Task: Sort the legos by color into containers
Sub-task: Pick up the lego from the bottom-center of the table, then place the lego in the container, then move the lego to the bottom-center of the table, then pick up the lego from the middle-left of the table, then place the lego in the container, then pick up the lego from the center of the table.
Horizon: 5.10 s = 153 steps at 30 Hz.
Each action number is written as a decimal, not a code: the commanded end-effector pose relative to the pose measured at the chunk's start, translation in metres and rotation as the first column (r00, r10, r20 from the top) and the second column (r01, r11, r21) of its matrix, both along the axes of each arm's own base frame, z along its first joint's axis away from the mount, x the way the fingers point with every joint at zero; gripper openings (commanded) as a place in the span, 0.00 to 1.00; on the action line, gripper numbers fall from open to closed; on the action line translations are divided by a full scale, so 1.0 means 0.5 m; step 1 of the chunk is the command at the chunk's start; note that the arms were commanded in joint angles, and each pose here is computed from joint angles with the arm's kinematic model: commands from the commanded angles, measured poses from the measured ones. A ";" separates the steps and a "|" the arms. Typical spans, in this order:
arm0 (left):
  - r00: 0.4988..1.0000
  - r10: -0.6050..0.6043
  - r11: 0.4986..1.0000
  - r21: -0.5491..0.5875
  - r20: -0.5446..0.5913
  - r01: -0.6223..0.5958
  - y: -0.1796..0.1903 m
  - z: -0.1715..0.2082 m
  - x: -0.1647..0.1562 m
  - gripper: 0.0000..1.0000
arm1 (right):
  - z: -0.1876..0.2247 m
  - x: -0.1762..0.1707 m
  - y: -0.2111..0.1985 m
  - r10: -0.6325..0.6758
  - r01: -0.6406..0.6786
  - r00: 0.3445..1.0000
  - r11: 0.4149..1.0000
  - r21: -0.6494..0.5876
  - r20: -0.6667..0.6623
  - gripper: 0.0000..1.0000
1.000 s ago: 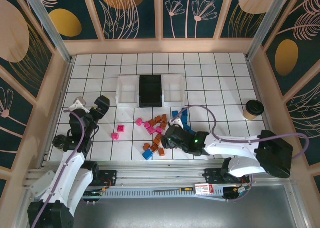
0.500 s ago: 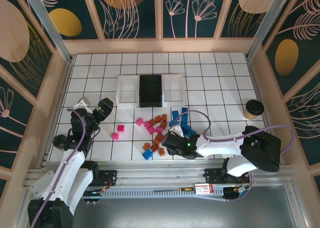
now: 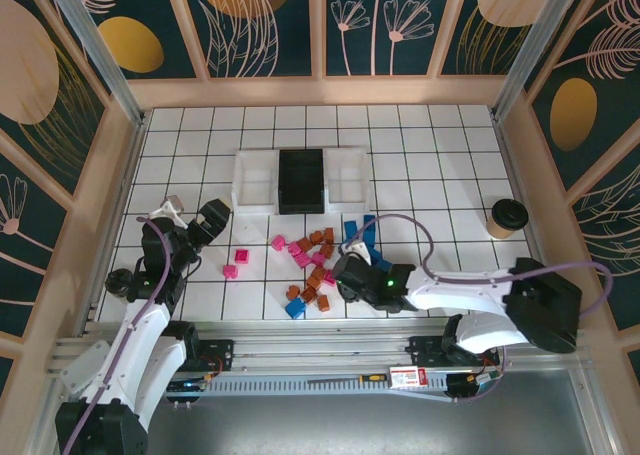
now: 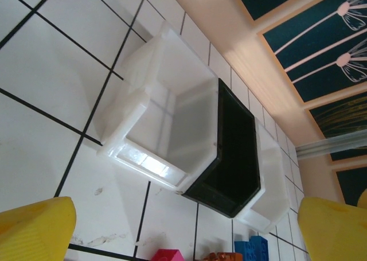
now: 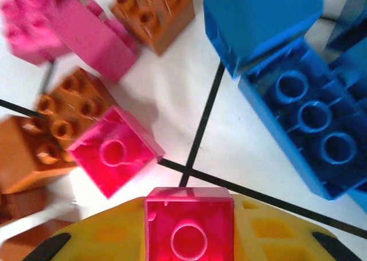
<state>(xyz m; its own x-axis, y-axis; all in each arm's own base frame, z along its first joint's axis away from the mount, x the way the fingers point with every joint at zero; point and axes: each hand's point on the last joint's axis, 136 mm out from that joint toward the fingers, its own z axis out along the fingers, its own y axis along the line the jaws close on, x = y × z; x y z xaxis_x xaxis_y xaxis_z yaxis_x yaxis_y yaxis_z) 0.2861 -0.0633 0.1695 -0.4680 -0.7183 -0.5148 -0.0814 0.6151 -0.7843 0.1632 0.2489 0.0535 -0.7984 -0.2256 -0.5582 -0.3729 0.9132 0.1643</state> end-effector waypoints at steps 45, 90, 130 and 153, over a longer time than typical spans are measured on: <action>0.890 0.143 0.859 0.501 -0.432 0.105 -0.038 -0.255 -0.160 0.67 | 0.159 0.397 -0.005 -0.246 0.182 0.957 0.923 0.340 0.155 0.69; 0.894 0.039 0.754 0.601 -0.446 0.267 -0.119 -0.283 -0.113 0.58 | 0.124 0.355 -0.042 -0.253 0.191 0.958 0.915 0.355 0.134 0.69; 0.890 -0.381 0.776 0.438 -0.250 0.455 -0.656 -0.061 0.342 0.24 | 0.079 0.213 -0.195 -0.384 0.339 0.921 0.877 0.339 0.072 0.69; 0.886 -0.462 0.833 0.329 -0.031 0.446 -0.605 0.150 0.220 0.84 | 0.033 0.268 -0.123 -0.377 0.355 0.926 0.876 0.327 0.004 0.68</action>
<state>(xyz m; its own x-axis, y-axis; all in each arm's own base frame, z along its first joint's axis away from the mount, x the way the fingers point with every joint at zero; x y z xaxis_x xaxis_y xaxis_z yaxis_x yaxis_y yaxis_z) 0.4139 -0.3704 0.2218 -0.7060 -0.1725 -0.6869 0.2645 0.8355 -0.4817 0.2860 0.1745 0.0541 -0.7808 0.2422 -0.5760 -0.0235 0.9098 0.4144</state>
